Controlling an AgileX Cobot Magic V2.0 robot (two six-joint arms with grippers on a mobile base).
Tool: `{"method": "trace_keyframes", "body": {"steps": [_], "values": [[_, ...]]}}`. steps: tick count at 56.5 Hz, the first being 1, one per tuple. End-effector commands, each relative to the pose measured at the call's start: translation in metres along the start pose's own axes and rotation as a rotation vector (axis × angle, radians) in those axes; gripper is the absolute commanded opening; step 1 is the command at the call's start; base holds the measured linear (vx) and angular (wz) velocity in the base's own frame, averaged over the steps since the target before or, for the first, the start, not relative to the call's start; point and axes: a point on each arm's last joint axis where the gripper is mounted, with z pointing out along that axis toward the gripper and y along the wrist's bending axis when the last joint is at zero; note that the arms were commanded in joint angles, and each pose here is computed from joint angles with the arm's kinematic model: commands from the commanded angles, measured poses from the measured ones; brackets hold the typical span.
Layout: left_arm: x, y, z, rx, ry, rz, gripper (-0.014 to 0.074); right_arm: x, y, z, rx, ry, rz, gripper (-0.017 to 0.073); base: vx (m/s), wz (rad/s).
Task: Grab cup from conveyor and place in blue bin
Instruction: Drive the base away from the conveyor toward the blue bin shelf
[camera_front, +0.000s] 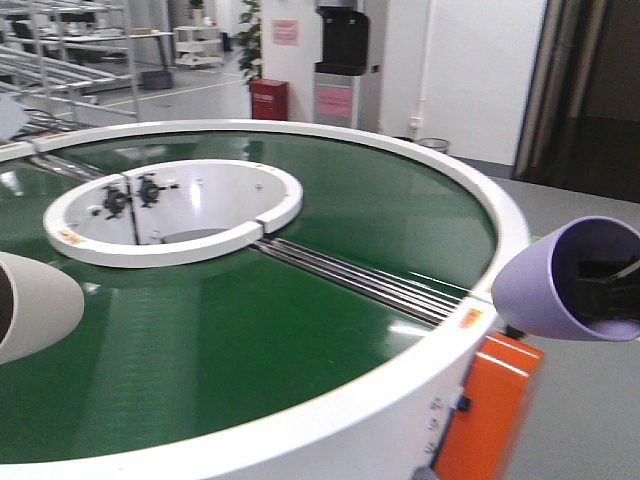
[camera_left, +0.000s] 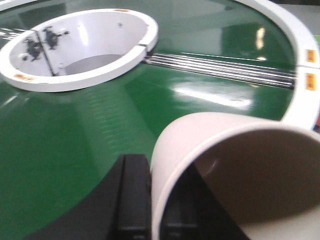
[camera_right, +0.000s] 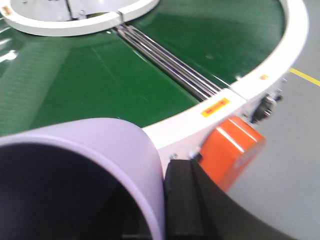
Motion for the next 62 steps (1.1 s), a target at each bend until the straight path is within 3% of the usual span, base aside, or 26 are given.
{"method": "trace_keyframes", "body": {"steps": [1, 62], "values": [[-0.0175, -0.0016, -0.0088, 0.008, -0.134, -0.011, -0.0004, -0.0166, -0.0007, -0.0132, 0.011, -0.132, -0.003, -0.0009, -0.17, -0.44], [-0.0176, -0.0016, -0.0096, 0.008, -0.136, -0.011, -0.0004, -0.0166, -0.0007, -0.0134, 0.010, -0.133, -0.002, -0.0009, -0.06, -0.60]]}}
